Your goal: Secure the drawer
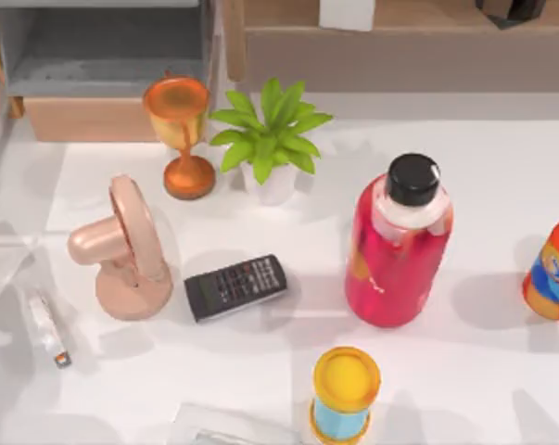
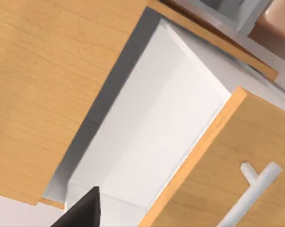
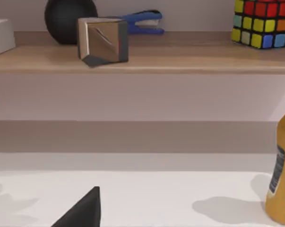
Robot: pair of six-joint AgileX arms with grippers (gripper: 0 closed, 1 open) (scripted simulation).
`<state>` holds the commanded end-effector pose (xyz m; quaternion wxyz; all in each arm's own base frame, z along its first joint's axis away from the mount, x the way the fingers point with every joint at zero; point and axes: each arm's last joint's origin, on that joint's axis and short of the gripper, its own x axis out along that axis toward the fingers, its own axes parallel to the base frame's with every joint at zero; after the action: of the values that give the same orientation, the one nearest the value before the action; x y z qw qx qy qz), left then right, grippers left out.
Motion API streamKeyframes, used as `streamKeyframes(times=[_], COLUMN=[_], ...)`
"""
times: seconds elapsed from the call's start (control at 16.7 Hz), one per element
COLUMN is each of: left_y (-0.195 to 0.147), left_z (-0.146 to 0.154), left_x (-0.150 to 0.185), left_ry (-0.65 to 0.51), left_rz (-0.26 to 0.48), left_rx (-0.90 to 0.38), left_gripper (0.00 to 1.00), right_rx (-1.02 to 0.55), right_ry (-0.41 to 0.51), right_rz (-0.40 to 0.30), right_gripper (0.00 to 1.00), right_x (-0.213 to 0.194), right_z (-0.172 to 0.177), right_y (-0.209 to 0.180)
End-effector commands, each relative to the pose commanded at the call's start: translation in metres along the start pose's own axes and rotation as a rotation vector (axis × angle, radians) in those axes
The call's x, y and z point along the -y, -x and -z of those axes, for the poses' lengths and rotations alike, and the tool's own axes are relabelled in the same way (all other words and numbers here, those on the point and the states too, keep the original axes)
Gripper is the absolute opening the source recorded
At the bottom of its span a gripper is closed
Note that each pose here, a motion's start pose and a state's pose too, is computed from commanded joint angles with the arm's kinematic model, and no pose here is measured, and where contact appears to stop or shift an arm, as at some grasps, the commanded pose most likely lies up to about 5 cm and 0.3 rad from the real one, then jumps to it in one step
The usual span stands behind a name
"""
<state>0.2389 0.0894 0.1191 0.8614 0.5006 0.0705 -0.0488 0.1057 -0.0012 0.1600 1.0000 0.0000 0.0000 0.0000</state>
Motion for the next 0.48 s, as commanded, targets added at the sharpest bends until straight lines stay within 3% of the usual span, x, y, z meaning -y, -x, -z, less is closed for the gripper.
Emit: streamKeyframes(times=[0.3, 0.48], left_y=[0.003, 0.006], left_z=[0.061, 0.082], left_x=[-0.012, -0.019], left_ry=[-0.345, -0.486], left_rz=[-0.102, -0.154], left_rx=[0.04, 0.049], left_gripper=[1.0, 1.0], right_rx=[0.0, 0.0], right_ry=[0.0, 0.0], right_rz=[0.0, 0.0], right_gripper=[1.0, 1.0], right_x=[0.0, 0.0], right_z=[0.0, 0.0], right_y=[0.0, 0.0])
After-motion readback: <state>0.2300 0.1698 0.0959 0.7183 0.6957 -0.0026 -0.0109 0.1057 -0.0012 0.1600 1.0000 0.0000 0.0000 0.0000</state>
